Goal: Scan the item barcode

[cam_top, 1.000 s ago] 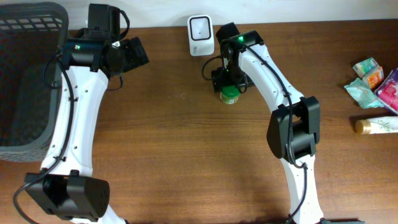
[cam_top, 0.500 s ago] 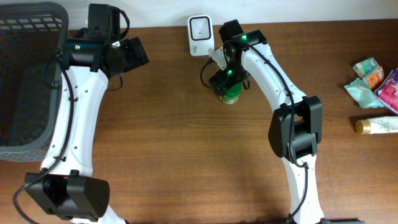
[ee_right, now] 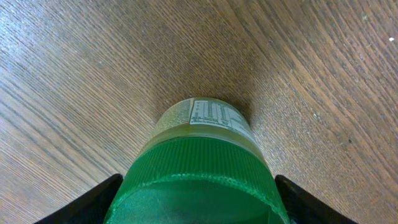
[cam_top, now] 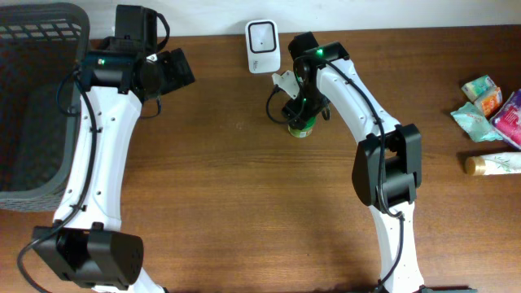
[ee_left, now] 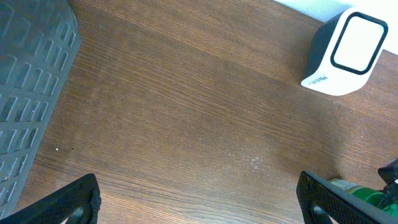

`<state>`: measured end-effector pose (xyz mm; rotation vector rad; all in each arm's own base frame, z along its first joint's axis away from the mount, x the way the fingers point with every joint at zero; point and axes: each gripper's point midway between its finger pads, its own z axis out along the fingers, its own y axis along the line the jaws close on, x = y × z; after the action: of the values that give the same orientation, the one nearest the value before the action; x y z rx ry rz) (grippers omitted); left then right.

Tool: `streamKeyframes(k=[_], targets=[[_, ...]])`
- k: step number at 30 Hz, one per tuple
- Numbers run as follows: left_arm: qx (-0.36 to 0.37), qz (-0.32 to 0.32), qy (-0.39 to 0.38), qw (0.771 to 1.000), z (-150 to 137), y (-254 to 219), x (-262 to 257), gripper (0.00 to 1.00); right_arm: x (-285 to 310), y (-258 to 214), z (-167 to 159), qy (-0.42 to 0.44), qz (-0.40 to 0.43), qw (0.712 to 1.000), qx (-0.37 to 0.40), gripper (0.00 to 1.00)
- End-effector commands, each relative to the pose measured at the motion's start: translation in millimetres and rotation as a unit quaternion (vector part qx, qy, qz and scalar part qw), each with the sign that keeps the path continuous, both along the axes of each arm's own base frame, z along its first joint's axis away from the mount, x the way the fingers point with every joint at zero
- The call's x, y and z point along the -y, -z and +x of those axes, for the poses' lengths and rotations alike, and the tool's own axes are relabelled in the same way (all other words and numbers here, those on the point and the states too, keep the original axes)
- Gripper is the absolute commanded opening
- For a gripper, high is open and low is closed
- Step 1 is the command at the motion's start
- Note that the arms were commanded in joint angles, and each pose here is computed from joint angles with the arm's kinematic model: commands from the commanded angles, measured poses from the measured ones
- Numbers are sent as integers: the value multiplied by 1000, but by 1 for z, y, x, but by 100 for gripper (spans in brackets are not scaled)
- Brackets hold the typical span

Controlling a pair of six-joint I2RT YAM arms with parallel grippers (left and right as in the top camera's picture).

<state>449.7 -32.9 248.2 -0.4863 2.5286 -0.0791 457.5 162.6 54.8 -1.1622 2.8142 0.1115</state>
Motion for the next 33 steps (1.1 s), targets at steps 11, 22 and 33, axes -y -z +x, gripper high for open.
streamKeyframes(k=[11, 22, 33], targets=[[-5, 11, 6, 1000, 0, 4, -1, 99, -29, -138, 104, 98, 112, 957, 248, 57], [-5, 11, 6, 1000, 0, 4, -1, 99, -75, -183, 184, 133, 184, 851, 474, 57], [-5, 11, 6, 1000, 0, 4, -1, 99, -75, -137, 197, 170, 125, 826, 523, 57]])
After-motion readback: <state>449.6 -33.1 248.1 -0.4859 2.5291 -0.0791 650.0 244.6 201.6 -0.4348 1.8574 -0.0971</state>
